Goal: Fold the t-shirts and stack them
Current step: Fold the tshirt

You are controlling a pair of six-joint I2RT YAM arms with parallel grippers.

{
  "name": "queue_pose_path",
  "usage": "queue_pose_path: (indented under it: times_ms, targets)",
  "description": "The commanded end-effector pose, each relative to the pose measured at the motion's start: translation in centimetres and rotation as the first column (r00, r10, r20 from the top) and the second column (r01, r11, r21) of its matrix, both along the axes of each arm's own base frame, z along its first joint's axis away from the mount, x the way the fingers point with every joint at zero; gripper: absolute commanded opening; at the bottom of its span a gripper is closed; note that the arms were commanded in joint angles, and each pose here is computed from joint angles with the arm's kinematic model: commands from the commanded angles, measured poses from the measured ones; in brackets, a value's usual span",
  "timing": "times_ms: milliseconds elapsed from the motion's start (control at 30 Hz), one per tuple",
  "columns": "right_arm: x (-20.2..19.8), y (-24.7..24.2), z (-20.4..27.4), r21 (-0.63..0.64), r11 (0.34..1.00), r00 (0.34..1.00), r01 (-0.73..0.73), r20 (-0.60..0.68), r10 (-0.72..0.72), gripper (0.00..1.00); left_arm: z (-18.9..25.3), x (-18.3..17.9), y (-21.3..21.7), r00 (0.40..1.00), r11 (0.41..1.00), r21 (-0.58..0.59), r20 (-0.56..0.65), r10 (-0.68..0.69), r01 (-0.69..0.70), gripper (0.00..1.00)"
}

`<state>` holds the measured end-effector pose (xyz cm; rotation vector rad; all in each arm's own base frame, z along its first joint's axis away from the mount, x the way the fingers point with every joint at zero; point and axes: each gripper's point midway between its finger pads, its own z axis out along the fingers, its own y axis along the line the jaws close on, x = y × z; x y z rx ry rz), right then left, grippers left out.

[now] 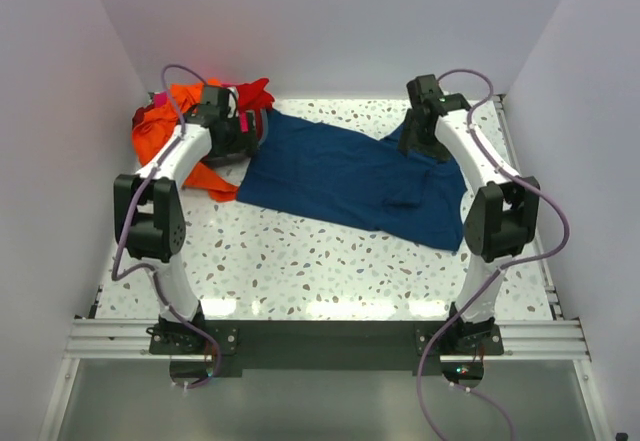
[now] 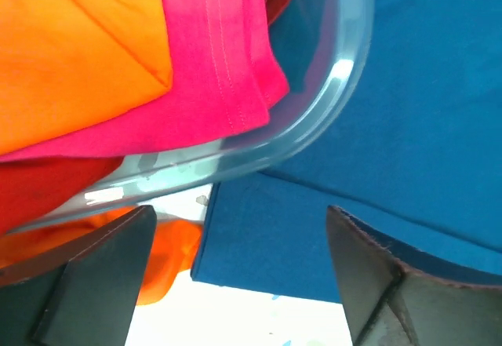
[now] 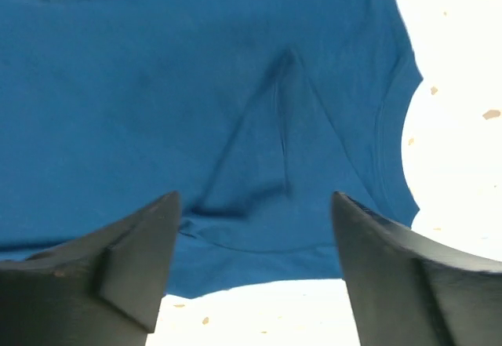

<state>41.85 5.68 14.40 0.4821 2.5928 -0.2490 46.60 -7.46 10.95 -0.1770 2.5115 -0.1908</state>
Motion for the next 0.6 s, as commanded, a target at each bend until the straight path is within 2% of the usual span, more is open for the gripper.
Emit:
queue_pose_path:
  times_ms: [0,33,100,133,200,233,367,400,567]
  targets:
    - [1.1,0.0,5.7,0.046,0.999,0.989,-0.022,0.149,0.015,0.83,6.8,0.6,-0.2,0.982,1.0,-0.015,0.19,0.0,0.003,0.98]
    - [0.7,0.0,5.6,0.047,0.998,0.989,-0.03,0.147,0.023,0.87,7.9,0.2,-0.5,0.976,1.0,-0.015,0.217,-0.004,0.008,0.99]
    - [-0.3,-0.3,5.9,0.051,0.998,0.987,-0.029,0.16,0.02,0.89,7.3,-0.9,-1.9,0.976,0.999,-0.018,0.213,-0.031,0.036,1.0]
    - [-1.2,-0.5,4.1,0.056,0.998,0.992,-0.026,0.124,0.019,0.89,7.7,-1.2,-2.5,0.973,0.999,-0.024,0.229,-0.04,0.047,1.0]
    - [-2.7,-0.8,3.1,0.078,0.997,0.995,-0.016,0.104,0.008,0.89,6.5,-2.3,-4.1,0.976,0.998,-0.008,0.211,-0.059,0.062,1.0]
    - [-4.0,-1.3,1.1,0.091,0.996,0.998,0.002,0.062,-0.008,0.88,5.7,-2.8,-4.6,0.977,0.998,-0.002,0.205,-0.064,0.066,1.0]
    - [-7.5,-2.9,-1.5,0.123,0.991,0.998,0.046,0.029,-0.05,0.87,3.2,-4.3,-7.8,0.979,0.992,-0.037,0.171,-0.112,0.12,1.0]
    - [-9.0,-3.4,-3.0,0.126,0.99,0.998,0.059,-0.011,-0.059,0.86,2.6,-4.6,-8.3,0.98,0.99,-0.053,0.16,-0.12,0.13,1.0]
    - [-11.7,-6.6,-4.5,0.135,0.982,0.991,0.131,-0.037,-0.127,0.83,-0.5,-5.7,-9.2,0.983,0.984,-0.1,0.123,-0.134,0.147,1.0]
